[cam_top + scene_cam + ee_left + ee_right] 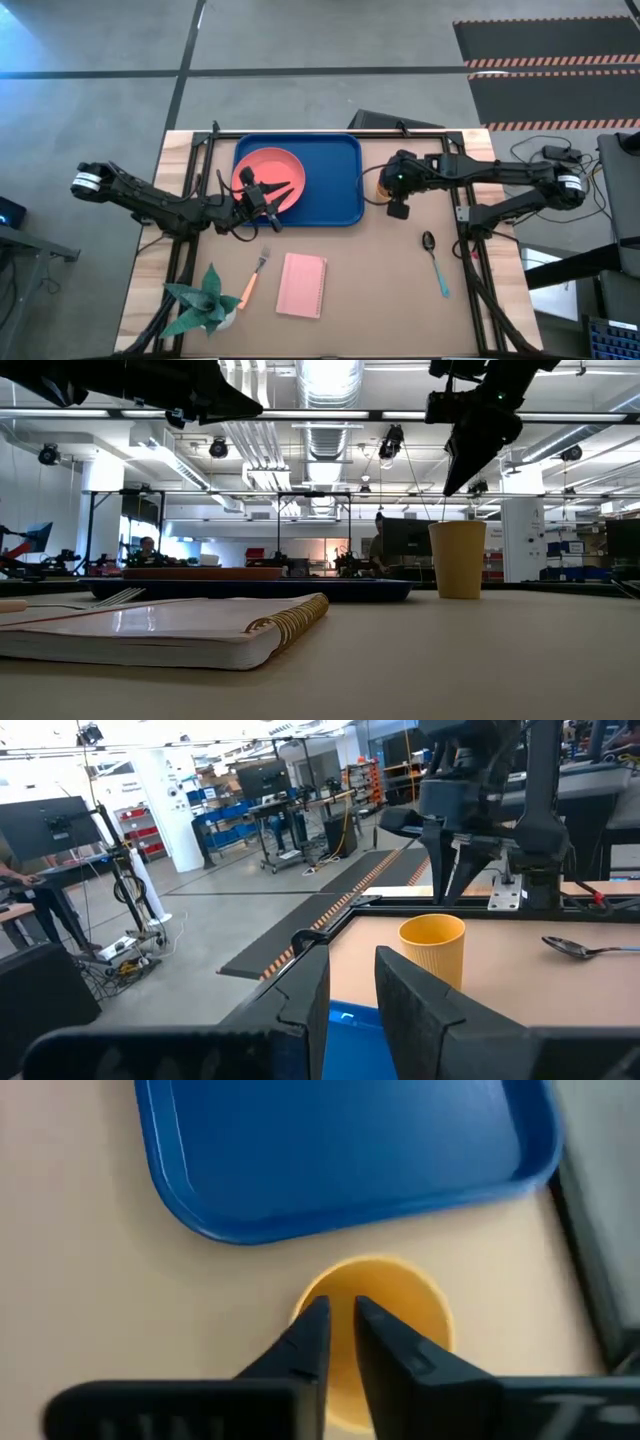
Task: Pick and place plate/cup/fork/spoon on tray
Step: Put the light blue spoon to the right of the pink plate on the blue tray
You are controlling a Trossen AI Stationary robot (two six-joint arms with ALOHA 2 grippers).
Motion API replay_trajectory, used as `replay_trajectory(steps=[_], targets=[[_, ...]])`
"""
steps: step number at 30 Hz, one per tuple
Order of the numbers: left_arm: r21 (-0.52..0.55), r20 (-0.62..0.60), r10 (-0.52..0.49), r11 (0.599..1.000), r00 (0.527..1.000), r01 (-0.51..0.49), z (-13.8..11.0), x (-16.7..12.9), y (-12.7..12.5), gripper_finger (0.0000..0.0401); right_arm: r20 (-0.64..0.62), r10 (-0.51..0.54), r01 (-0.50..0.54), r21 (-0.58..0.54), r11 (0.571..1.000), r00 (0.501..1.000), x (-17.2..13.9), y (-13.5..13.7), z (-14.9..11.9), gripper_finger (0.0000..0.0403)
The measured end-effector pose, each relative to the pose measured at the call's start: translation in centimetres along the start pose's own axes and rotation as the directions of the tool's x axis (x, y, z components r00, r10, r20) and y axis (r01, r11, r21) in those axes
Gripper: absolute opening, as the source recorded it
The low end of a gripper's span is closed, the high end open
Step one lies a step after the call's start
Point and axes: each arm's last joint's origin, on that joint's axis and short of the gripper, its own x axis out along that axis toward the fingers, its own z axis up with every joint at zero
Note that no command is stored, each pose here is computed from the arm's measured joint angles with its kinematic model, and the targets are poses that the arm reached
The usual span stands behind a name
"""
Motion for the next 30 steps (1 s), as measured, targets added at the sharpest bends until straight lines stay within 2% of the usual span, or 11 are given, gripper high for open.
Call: replay_trajectory(steps=[3, 7, 11, 14, 18, 22, 26, 30], targets=[[-0.001, 0.0, 0.0, 1.0, 1.0, 0.0, 0.0, 0.0, 0.0, 0.0066, -0.044, 0.004, 0.006, 0.211, 0.977, 0.999, -0.9, -0.3, 0.1, 0.0084], [-0.002, 0.0, -0.001, 1.0, 1.0, 0.001, 0.0, 0.0, 0.0, 0.0066, -0.199, 0.025, 0.065, 0.433, 0.899, 0.98, -2.6, -0.4, -0.7, 0.0164], [0.002, -0.004, -0.002, 1.0, 1.0, 0.002, 0.0, 0.0, 0.0, 0.0066, -0.361, 0.182, 0.067, 0.58, 0.812, 0.914, -3.7, 0.7, -2.4, 0.0227], [0.014, -0.017, -0.004, 1.0, 1.0, 0.004, -0.2, 0.0, 0.0, 0.0066, -0.406, 0.256, 0.073, 0.641, 0.764, 0.877, -3.5, 2.1, -4.0, 0.0255], [0.013, -0.018, -0.004, 1.0, 1.0, 0.005, -0.2, 0.0, 0.0, 0.0066, -0.445, 0.302, 0.122, 0.705, 0.699, 0.843, -2.4, 3.9, -6.5, 0.0266], [0.003, -0.031, -0.006, 1.0, 0.999, 0.007, -0.4, 0.0, -0.1, 0.0066, -0.451, 0.333, 0.143, 0.744, 0.652, 0.828, -0.9, 5.6, -8.6, 0.0257], [0.005, -0.034, -0.007, 1.0, 0.999, 0.007, -0.4, 0.0, -0.1, 0.0066, -0.452, 0.35, 0.149, 0.759, 0.634, 0.82, 0.6, 7.4, -10.0, 0.0236], [0.006, -0.034, -0.007, 1.0, 0.999, 0.007, -0.4, 0.0, -0.1, 0.0066, -0.515, 0.319, 0.216, 0.733, 0.645, 0.796, 1.3, 8.8, -11.2, 0.0218]])
